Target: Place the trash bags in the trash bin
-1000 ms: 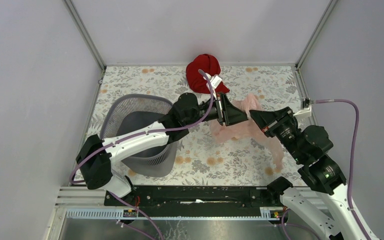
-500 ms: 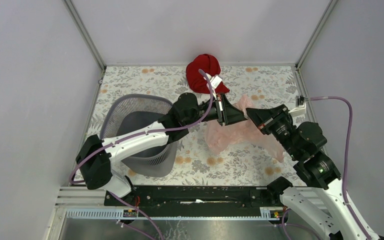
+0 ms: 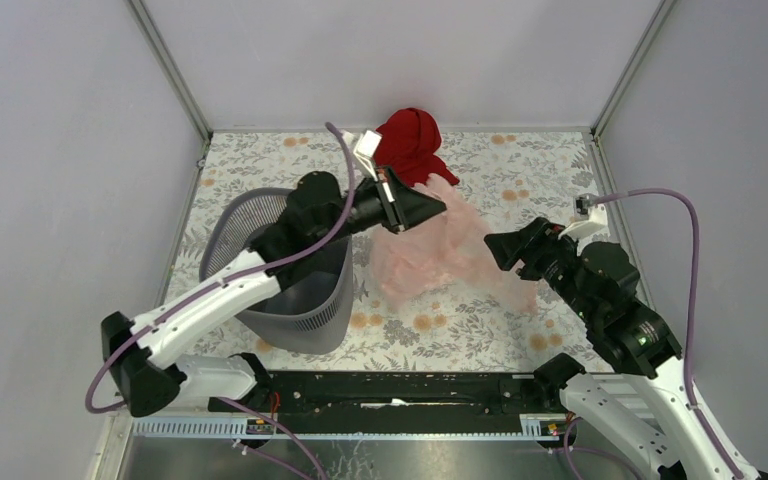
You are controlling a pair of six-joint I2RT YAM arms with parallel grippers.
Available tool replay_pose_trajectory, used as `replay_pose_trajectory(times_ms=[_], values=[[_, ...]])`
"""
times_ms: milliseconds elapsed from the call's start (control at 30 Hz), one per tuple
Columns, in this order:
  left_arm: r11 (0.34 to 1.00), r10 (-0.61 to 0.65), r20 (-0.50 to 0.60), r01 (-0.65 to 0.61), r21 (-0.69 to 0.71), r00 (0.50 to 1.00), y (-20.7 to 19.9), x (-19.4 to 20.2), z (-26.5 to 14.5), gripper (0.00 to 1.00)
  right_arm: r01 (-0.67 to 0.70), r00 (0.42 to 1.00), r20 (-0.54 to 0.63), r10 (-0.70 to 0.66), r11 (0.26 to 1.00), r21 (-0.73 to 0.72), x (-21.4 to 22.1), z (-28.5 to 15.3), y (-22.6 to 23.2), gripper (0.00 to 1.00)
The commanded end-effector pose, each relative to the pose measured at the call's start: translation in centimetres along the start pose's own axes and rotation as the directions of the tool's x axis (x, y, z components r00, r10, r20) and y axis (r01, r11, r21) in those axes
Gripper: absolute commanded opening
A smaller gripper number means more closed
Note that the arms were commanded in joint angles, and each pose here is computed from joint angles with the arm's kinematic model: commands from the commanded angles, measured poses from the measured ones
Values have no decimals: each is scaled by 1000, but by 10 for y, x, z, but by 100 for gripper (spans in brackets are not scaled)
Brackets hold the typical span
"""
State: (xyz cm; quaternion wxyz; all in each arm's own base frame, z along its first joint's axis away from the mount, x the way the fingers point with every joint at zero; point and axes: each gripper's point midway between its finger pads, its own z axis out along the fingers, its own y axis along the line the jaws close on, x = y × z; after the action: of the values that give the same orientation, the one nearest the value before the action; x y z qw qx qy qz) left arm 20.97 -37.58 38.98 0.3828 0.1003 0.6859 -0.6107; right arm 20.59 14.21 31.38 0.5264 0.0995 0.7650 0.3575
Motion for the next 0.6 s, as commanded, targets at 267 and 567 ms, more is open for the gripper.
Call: replay_pose_trajectory(times_ms=[267,567], values=[[992,123,65,-121,-30,990,-26,-50,-18,0,254,967,-34,-252,948,192,-1,-38,-51,93],[990,137,90,-133,-41,987,-35,-62,-27,0,145,988,2,-155,930,337,32,-9,-103,99]])
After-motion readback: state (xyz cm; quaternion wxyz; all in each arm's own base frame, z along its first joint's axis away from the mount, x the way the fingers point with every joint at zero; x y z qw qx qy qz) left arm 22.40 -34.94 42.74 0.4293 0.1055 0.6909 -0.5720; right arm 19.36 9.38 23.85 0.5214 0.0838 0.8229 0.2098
